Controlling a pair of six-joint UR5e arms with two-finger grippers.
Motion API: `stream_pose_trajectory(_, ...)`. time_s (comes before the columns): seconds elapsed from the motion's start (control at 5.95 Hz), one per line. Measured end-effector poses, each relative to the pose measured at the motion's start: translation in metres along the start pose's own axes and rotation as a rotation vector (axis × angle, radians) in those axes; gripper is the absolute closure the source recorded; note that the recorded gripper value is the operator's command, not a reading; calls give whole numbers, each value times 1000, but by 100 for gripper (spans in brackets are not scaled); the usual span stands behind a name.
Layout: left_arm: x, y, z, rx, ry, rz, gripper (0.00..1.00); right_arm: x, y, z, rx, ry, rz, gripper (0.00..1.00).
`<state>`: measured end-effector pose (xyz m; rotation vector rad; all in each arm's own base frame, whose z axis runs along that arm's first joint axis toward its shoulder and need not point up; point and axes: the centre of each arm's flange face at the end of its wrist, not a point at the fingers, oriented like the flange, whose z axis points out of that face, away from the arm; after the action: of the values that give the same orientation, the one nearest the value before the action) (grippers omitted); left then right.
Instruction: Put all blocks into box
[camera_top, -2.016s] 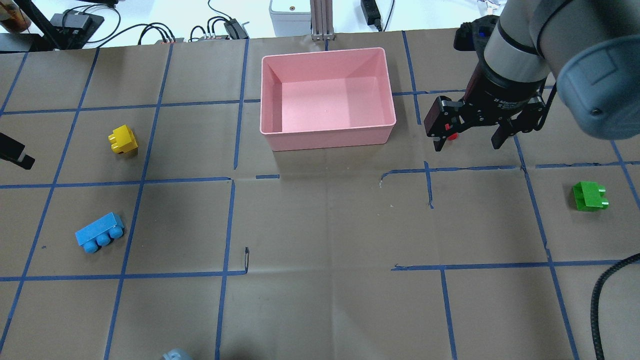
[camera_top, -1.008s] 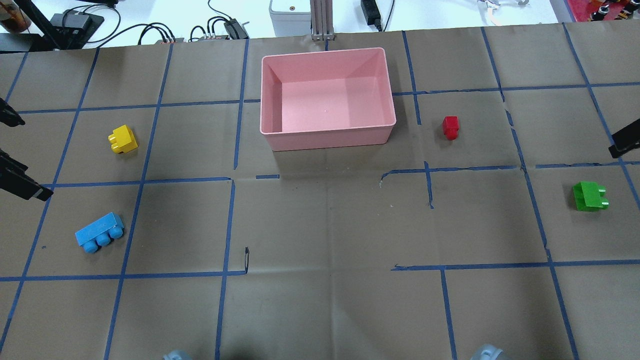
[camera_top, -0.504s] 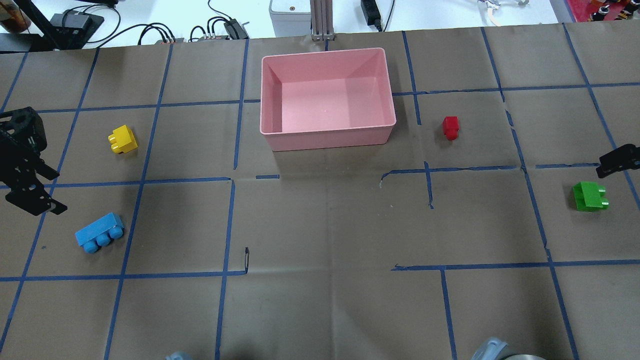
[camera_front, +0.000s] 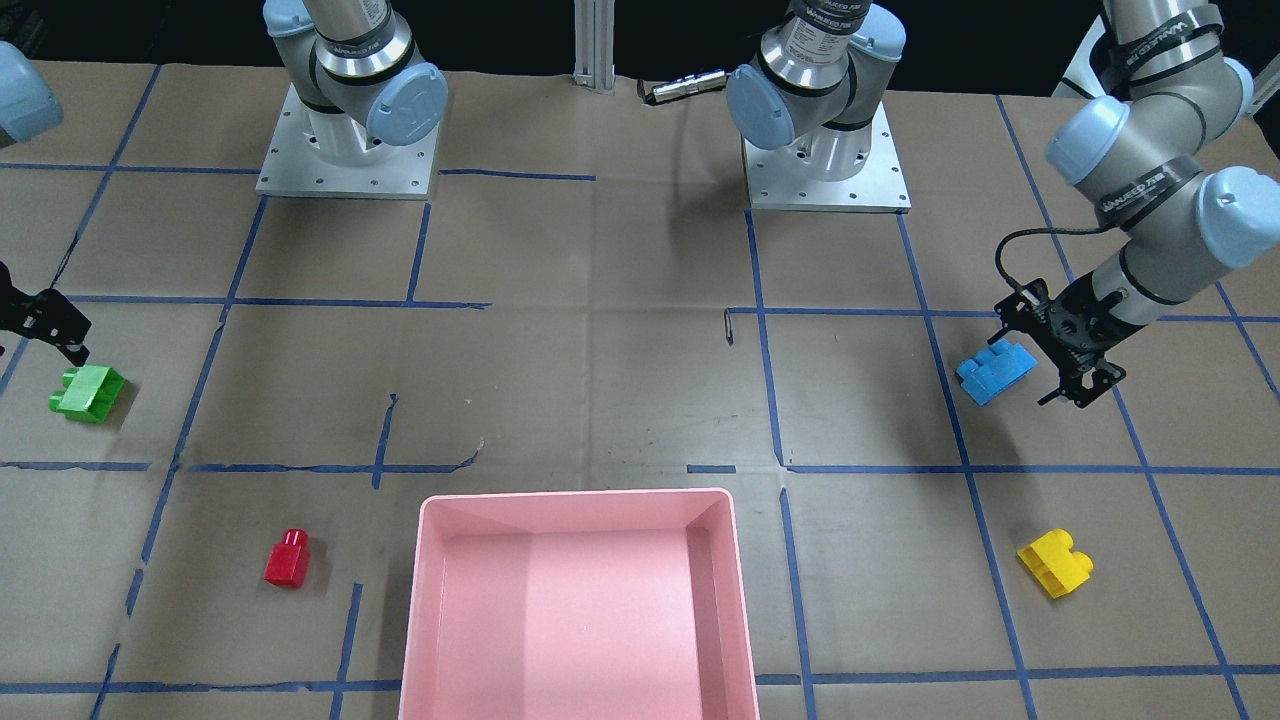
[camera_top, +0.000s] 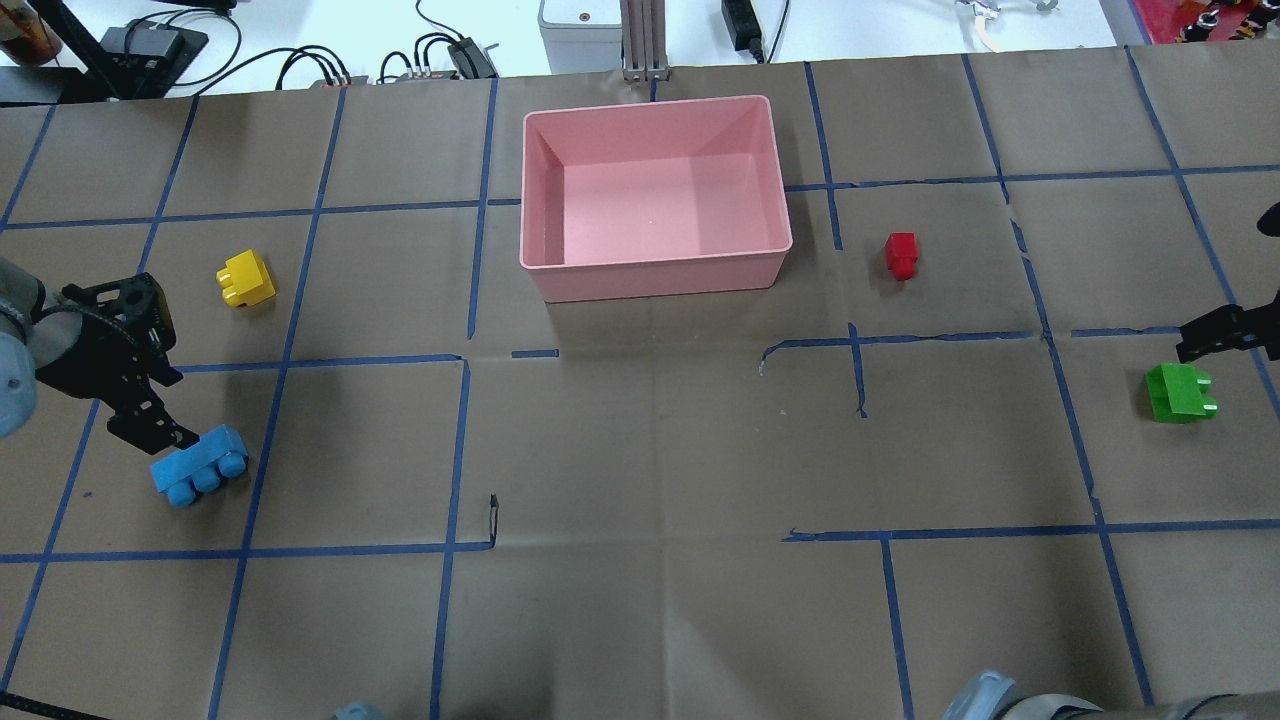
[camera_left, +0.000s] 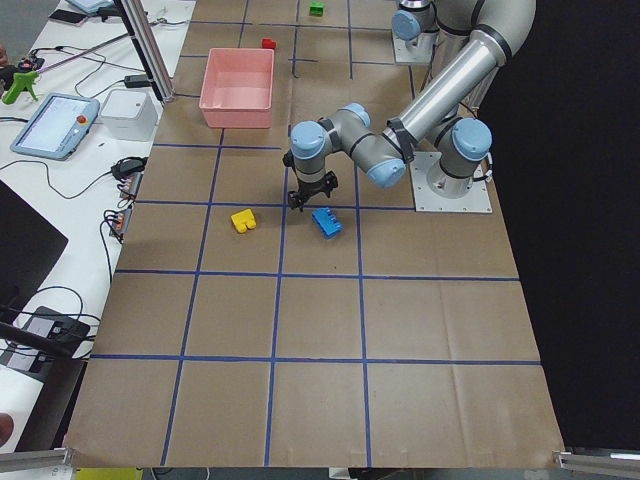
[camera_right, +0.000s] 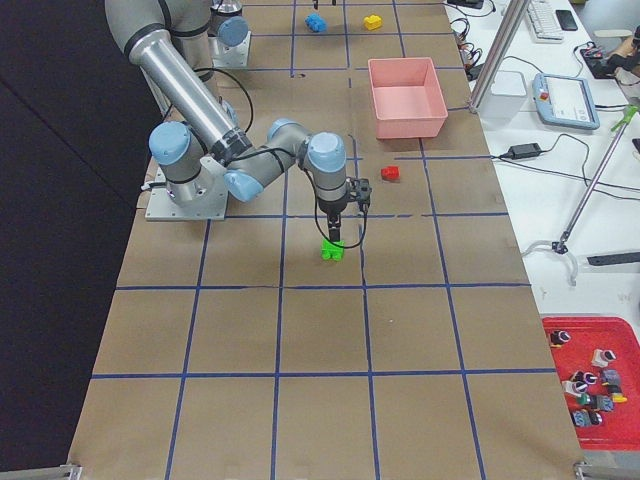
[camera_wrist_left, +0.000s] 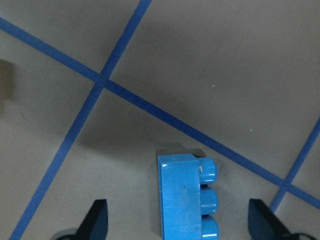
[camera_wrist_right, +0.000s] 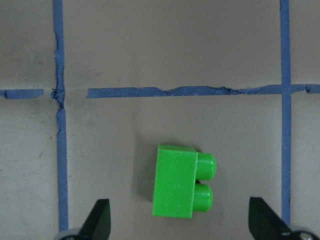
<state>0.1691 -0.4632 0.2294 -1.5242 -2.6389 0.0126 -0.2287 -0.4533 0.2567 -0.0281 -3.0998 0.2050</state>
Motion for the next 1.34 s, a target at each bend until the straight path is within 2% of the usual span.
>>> stream_pose_trajectory(0.17, 4, 1, 19, -2, -19, 1, 1, 7, 4, 26, 12, 15, 9, 4)
stream_pose_trajectory(0.34, 9, 3, 30, -4, -28, 0, 1, 9, 6, 45, 3, 8, 14, 3)
stream_pose_trajectory(1.01, 28, 21, 57, -7, -30, -33, 3, 10, 9, 73, -33, -19, 18, 1)
stream_pose_trajectory(1.18, 29, 22, 60, -7, -26, -36, 25, 11, 11, 80, -47, -25, 19, 10)
stream_pose_trajectory(1.34, 29, 22, 61, -7, -24, -38, 49, 11, 11, 83, -54, -27, 19, 44)
